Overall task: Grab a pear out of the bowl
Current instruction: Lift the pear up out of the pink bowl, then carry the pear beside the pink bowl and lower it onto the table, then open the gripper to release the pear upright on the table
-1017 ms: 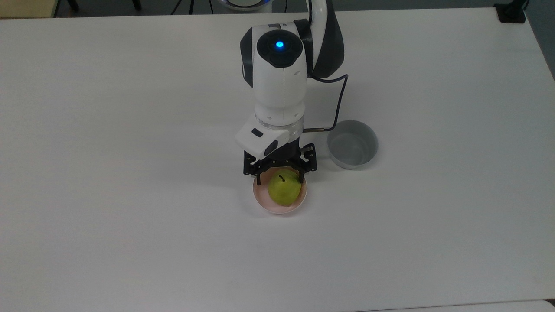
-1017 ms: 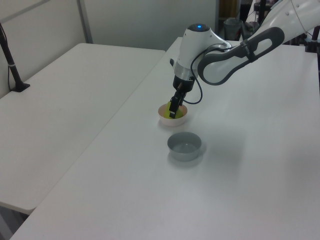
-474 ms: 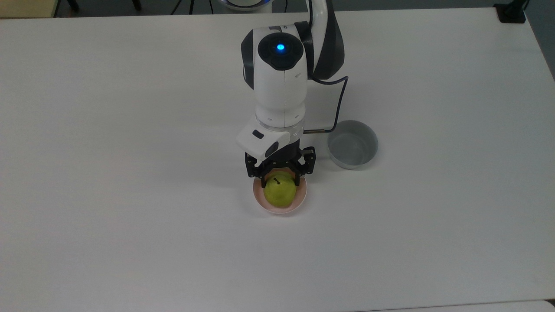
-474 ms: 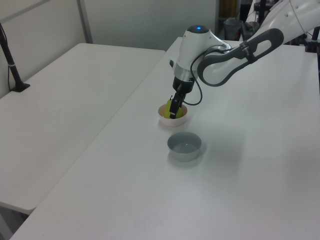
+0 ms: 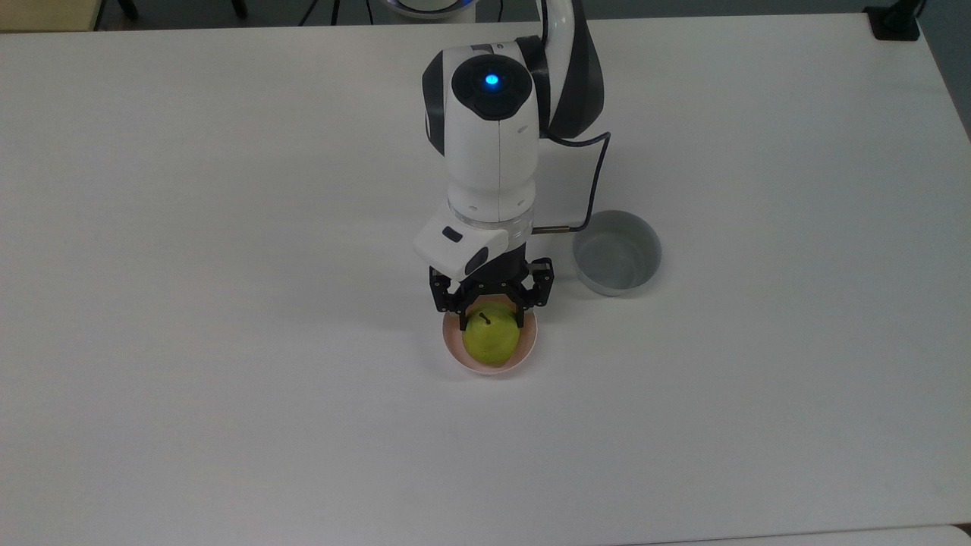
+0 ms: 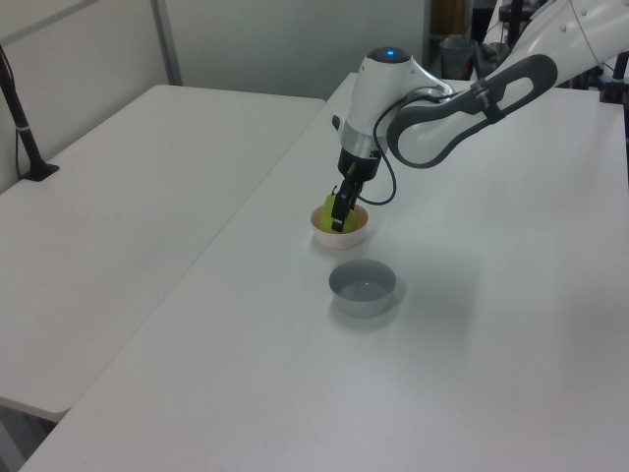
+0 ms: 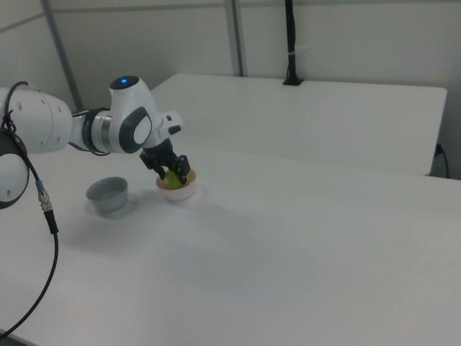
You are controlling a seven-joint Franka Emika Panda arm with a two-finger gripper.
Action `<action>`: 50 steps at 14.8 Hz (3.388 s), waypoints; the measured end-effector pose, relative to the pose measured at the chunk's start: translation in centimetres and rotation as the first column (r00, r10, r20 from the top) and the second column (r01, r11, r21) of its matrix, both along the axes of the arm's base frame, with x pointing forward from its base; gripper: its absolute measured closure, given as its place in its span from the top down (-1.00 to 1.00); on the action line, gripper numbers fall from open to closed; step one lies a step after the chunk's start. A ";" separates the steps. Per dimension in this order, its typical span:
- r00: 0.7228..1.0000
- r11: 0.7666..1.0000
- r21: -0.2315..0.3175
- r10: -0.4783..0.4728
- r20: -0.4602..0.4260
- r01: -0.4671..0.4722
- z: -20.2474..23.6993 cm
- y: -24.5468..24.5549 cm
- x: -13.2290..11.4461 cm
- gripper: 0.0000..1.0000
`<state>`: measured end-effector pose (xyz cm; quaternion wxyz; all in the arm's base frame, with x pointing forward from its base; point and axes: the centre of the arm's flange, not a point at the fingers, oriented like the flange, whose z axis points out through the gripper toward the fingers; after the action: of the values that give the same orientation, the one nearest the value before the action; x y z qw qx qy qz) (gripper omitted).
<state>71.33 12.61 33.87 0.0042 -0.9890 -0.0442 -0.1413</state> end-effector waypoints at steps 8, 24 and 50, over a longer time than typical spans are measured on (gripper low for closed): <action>0.999 1.000 0.013 -0.018 0.033 0.017 8.5 -0.6 -1.1 0.41; 0.988 0.990 -0.040 -0.128 0.082 0.132 7.4 -18.7 0.3 0.41; 0.993 0.993 -0.044 -0.114 -0.010 0.114 11.8 -17.7 -1.7 1.00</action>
<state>69.67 -5.05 45.64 -0.0249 -0.9906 0.0094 -0.1341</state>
